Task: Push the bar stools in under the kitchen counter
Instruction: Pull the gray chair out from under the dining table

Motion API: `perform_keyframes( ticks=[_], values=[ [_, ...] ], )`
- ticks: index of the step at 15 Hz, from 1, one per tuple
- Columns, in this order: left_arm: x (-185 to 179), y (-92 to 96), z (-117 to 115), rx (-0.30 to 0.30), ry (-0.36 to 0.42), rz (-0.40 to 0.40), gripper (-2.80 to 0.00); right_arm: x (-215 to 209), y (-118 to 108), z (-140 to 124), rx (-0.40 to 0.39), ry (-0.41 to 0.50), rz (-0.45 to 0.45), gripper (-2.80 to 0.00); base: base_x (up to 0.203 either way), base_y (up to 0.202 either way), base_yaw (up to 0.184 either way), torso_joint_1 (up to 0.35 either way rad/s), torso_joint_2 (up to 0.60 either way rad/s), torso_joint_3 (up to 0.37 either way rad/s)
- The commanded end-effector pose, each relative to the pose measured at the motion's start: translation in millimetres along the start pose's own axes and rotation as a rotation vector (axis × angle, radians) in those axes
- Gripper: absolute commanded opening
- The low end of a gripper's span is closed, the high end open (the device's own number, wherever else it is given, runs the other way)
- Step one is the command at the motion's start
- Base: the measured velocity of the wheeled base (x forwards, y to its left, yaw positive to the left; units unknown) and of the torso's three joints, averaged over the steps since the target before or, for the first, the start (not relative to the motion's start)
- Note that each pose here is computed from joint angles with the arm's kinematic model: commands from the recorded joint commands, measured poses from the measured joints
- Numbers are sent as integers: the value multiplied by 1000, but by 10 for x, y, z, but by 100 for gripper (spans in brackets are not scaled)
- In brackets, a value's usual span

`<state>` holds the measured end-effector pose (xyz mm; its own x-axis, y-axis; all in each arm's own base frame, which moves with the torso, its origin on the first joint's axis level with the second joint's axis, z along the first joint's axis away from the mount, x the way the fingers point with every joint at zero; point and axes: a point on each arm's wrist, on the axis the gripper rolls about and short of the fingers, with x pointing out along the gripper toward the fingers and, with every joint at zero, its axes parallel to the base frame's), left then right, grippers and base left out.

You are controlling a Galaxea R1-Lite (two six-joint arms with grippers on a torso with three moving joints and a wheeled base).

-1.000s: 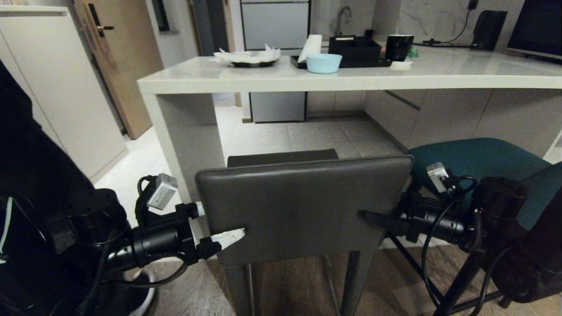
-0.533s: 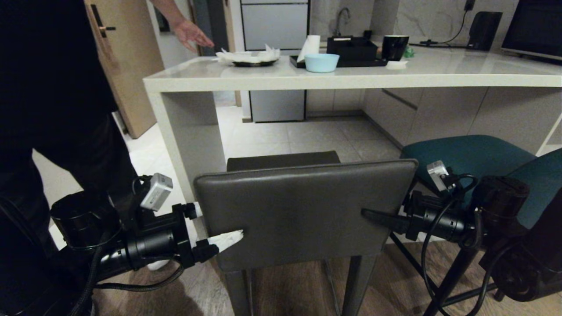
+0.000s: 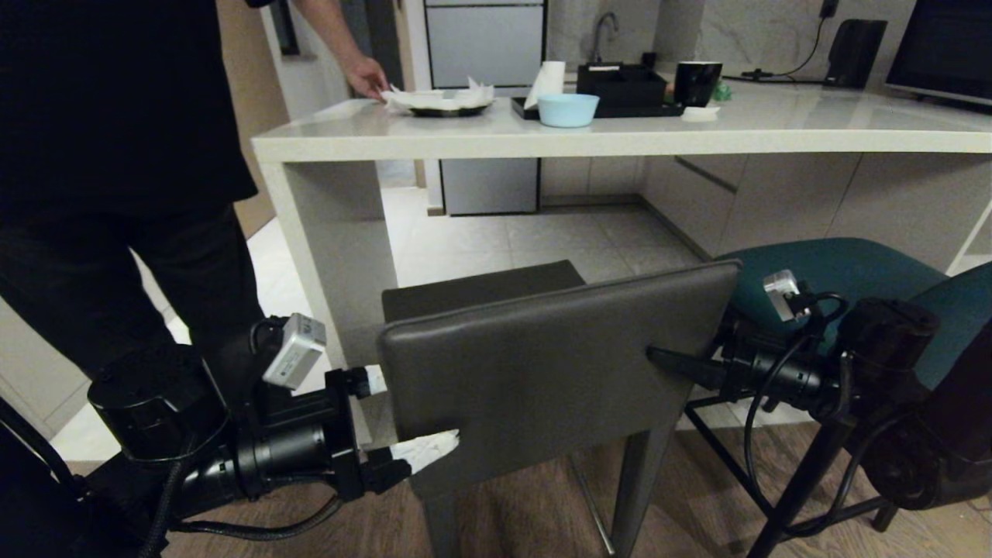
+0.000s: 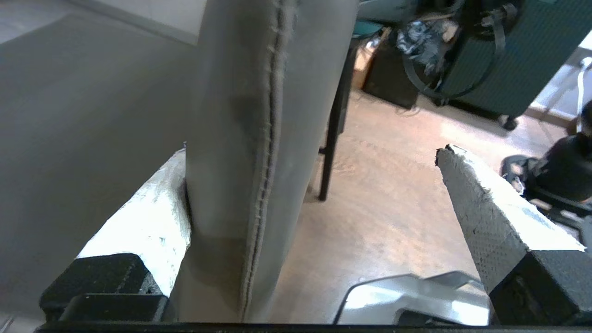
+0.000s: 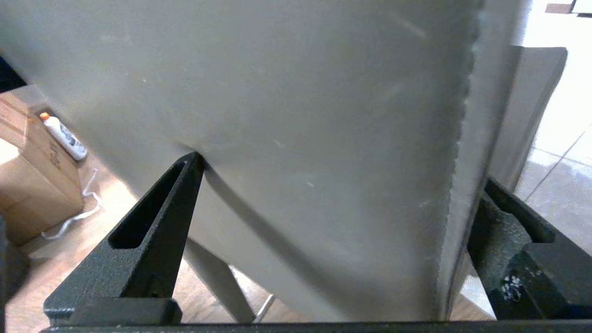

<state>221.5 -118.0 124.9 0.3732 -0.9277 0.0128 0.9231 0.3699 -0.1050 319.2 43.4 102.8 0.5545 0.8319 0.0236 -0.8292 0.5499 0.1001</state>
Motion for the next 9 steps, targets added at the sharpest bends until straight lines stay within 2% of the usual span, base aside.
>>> perform_keyframes(
  ticks=[1, 7, 9],
  values=[
    [76, -138, 11, 5, -8, -33, 0, 35, -96, -52, 2, -2, -14, 0, 0, 0, 0, 0, 0, 0],
    [86, -149, 32, 11, -16, -33, 0, 85, -177, -61, -7, -18, -71, 0, 0, 0, 0, 0, 0, 0],
    [33, -94, 56, 10, -25, 6, 0, 51, -146, -11, -14, -24, -74, 0, 0, 0, 0, 0, 0, 0]
  ],
)
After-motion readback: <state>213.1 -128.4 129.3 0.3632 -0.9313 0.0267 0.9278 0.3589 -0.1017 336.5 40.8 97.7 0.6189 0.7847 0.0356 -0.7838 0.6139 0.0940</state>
